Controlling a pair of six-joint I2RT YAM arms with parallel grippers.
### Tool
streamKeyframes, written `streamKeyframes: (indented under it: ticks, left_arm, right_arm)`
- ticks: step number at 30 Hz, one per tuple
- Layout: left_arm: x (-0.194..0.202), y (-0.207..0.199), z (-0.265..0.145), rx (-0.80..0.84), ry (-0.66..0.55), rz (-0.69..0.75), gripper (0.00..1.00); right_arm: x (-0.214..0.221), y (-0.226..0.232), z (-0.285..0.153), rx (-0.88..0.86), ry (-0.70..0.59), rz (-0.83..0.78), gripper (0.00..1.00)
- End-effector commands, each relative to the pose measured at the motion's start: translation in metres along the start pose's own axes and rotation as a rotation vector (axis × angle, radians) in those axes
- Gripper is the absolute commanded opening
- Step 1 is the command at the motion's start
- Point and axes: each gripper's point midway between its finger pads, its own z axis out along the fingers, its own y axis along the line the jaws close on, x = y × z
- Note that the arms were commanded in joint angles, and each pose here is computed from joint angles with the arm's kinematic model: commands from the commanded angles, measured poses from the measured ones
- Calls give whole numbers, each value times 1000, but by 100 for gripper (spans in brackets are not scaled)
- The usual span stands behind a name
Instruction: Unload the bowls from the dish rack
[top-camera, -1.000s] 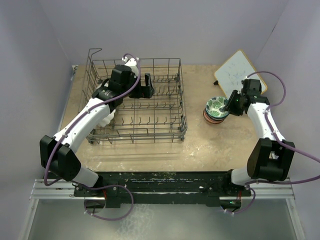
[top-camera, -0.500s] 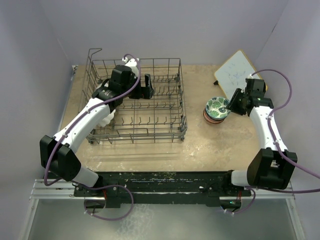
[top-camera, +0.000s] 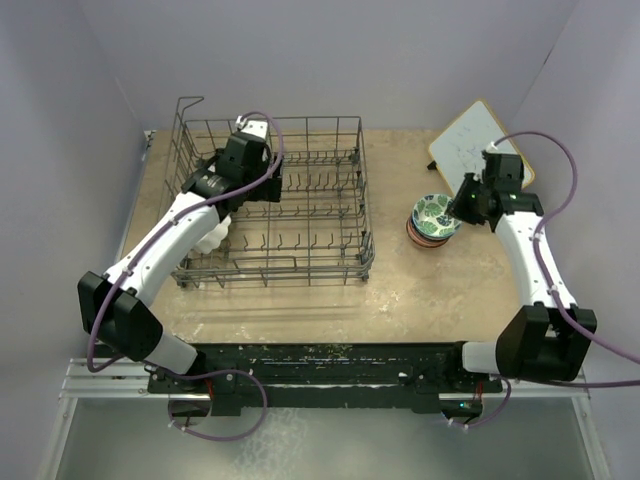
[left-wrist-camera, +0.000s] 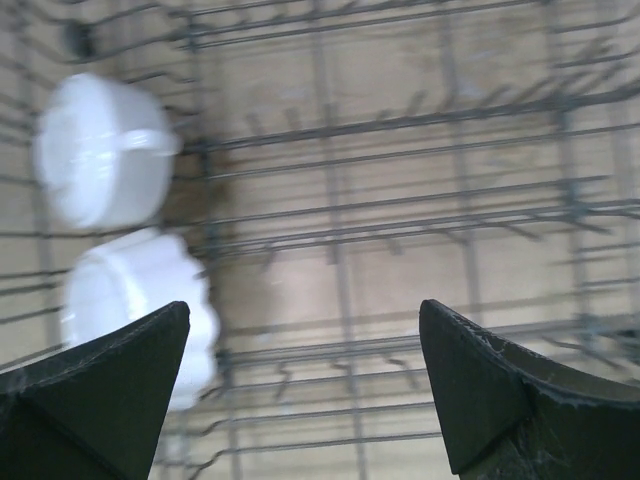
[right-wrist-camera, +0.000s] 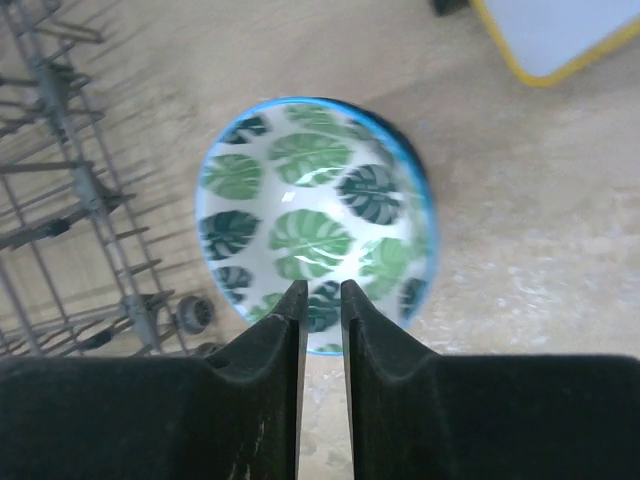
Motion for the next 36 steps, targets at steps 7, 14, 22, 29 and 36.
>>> streamKeyframes:
  ticks: [7,14,22,29,36]
  left_arm:
    - [37,91,-12,-470,133,315,99]
    - [68,80,23,-404,227,349,100]
    - [96,92,49,-457,337,327,98]
    - [102,118,42,-515,356,279,92]
    - [121,123,41,-499,406,237,87]
  right_arm:
    - [-3,141,-10,-319,12,-128,43]
    - [-2,177,-24,-395,14,-184,52]
    - [-1,173,-28,-381,10,-204,53]
    - [5,170,-25,-380,21,-205,53]
    - [5,174,-21,-393,31,-208,53]
